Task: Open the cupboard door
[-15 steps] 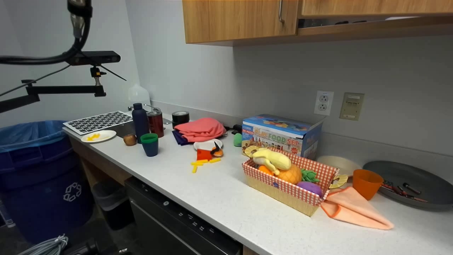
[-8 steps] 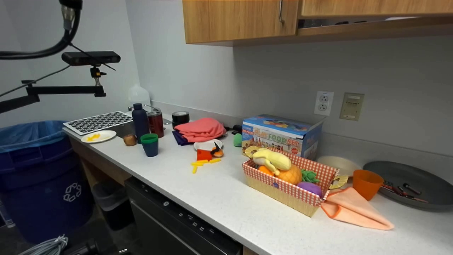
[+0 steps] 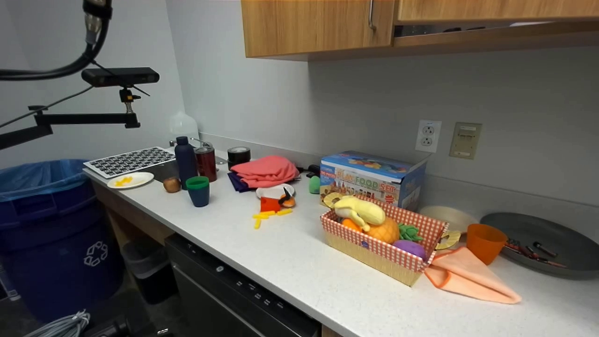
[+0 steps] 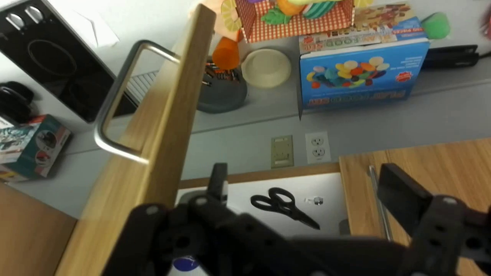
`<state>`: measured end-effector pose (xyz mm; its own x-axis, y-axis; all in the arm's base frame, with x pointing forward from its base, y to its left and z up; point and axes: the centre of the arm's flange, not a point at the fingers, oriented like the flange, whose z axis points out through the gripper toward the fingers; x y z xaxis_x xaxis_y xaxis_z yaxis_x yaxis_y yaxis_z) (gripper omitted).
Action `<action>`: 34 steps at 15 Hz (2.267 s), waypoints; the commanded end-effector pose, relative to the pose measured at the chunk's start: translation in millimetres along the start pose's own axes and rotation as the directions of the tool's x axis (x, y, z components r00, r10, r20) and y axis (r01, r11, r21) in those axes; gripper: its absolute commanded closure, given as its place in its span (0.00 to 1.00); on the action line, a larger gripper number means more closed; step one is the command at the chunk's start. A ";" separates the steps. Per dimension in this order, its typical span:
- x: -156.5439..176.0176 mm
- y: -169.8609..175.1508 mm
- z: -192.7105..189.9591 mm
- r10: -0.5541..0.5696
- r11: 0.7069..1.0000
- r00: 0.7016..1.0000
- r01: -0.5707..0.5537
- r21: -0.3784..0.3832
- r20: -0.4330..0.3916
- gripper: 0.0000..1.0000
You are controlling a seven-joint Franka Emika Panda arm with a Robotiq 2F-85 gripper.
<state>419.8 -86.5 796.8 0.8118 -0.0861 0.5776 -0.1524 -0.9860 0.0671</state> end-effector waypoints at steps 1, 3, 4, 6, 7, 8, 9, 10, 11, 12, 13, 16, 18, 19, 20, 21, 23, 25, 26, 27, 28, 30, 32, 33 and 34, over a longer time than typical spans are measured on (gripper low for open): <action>11.3 -5.6 3.5 -0.003 1.000 0.995 0.003 -0.004 -0.100 0.00; 15.4 -7.7 -1.5 0.005 0.999 0.991 -0.010 -0.035 -0.132 0.00; 16.7 -3.4 2.1 0.012 0.998 0.989 -0.020 -0.051 -0.147 0.00; 18.3 3.7 7.1 0.016 0.994 0.982 -0.036 -0.105 -0.190 0.00; 19.5 6.9 9.1 0.013 0.990 0.978 -0.042 -0.137 -0.207 0.00; 20.4 11.6 12.5 0.009 0.983 0.977 -0.048 -0.178 -0.214 0.00; 20.5 17.1 14.9 0.006 0.974 0.977 -0.053 -0.219 -0.211 0.00; 19.3 24.1 17.2 0.007 0.965 0.980 -0.059 -0.255 -0.200 0.00; 18.2 32.4 19.0 0.013 0.953 0.982 -0.070 -0.293 -0.191 0.00; 16.5 43.2 19.3 0.027 0.941 0.983 -0.086 -0.327 -0.180 0.00; 15.1 53.3 20.3 0.040 0.928 0.983 -0.103 -0.359 -0.178 0.00; 10.0 95.5 13.5 0.117 0.874 0.975 -0.191 -0.446 -0.188 0.00; 6.1 127.2 7.0 0.179 0.831 0.961 -0.261 -0.492 -0.209 0.00; 4.4 144.2 3.4 0.211 0.807 0.953 -0.296 -0.511 -0.217 0.00; 2.9 162.7 -0.5 0.248 0.784 0.942 -0.332 -0.525 -0.224 0.00; 0.3 178.0 -3.9 0.280 0.758 0.931 -0.364 -0.540 -0.234 0.00; -3.2 209.4 -11.0 0.332 0.705 0.907 -0.421 -0.571 -0.259 0.00; -6.6 234.6 -16.9 0.370 0.648 0.883 -0.468 -0.601 -0.288 0.00; -7.5 245.5 -19.3 0.381 0.612 0.872 -0.488 -0.622 -0.309 0.00; -8.7 253.4 -21.1 0.390 0.585 0.862 -0.504 -0.636 -0.324 0.00; -9.0 258.4 -21.7 0.393 0.565 0.855 -0.515 -0.645 -0.338 0.00; -8.6 266.3 -21.6 0.381 0.523 0.849 -0.524 -0.672 -0.366 0.00; -7.0 266.0 -23.0 0.356 0.491 0.850 -0.523 -0.696 -0.388 0.00; -6.5 263.0 -24.1 0.343 0.488 0.853 -0.519 -0.701 -0.393 0.00; -6.9 255.1 -26.1 0.326 0.504 0.860 -0.510 -0.698 -0.393 0.00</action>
<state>356.2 -342.6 820.4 0.4344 -0.3777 0.8177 -0.8800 -0.3717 0.2958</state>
